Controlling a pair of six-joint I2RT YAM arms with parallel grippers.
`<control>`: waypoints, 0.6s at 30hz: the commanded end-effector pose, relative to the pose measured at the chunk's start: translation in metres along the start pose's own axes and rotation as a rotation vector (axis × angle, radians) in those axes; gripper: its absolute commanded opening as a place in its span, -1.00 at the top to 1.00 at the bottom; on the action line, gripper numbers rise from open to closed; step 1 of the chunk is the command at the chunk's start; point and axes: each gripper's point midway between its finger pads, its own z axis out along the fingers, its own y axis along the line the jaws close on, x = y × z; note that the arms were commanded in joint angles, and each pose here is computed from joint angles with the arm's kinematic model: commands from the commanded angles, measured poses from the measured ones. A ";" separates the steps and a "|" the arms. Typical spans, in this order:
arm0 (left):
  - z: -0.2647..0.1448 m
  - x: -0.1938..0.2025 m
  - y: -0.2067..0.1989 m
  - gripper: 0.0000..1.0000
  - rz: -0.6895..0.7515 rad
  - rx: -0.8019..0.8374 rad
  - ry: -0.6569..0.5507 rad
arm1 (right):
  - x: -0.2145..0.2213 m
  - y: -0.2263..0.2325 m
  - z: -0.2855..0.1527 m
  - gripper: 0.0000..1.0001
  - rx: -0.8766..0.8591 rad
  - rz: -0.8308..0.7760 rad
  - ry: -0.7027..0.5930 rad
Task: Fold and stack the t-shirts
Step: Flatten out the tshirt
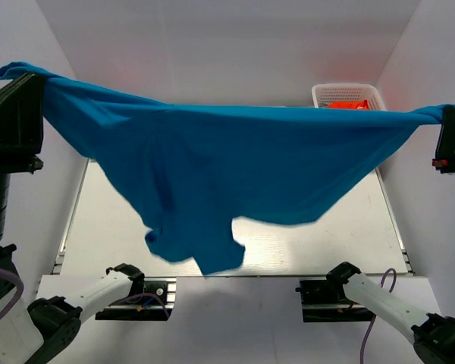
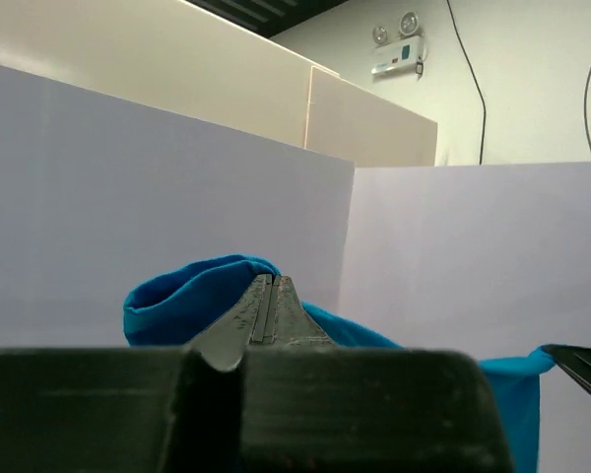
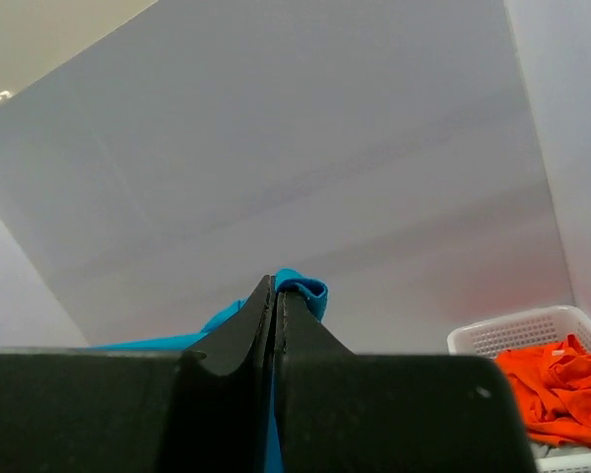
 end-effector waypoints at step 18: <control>-0.072 0.559 0.329 -0.59 0.398 -1.043 0.980 | 0.490 -0.123 0.131 -0.27 0.508 -0.464 0.734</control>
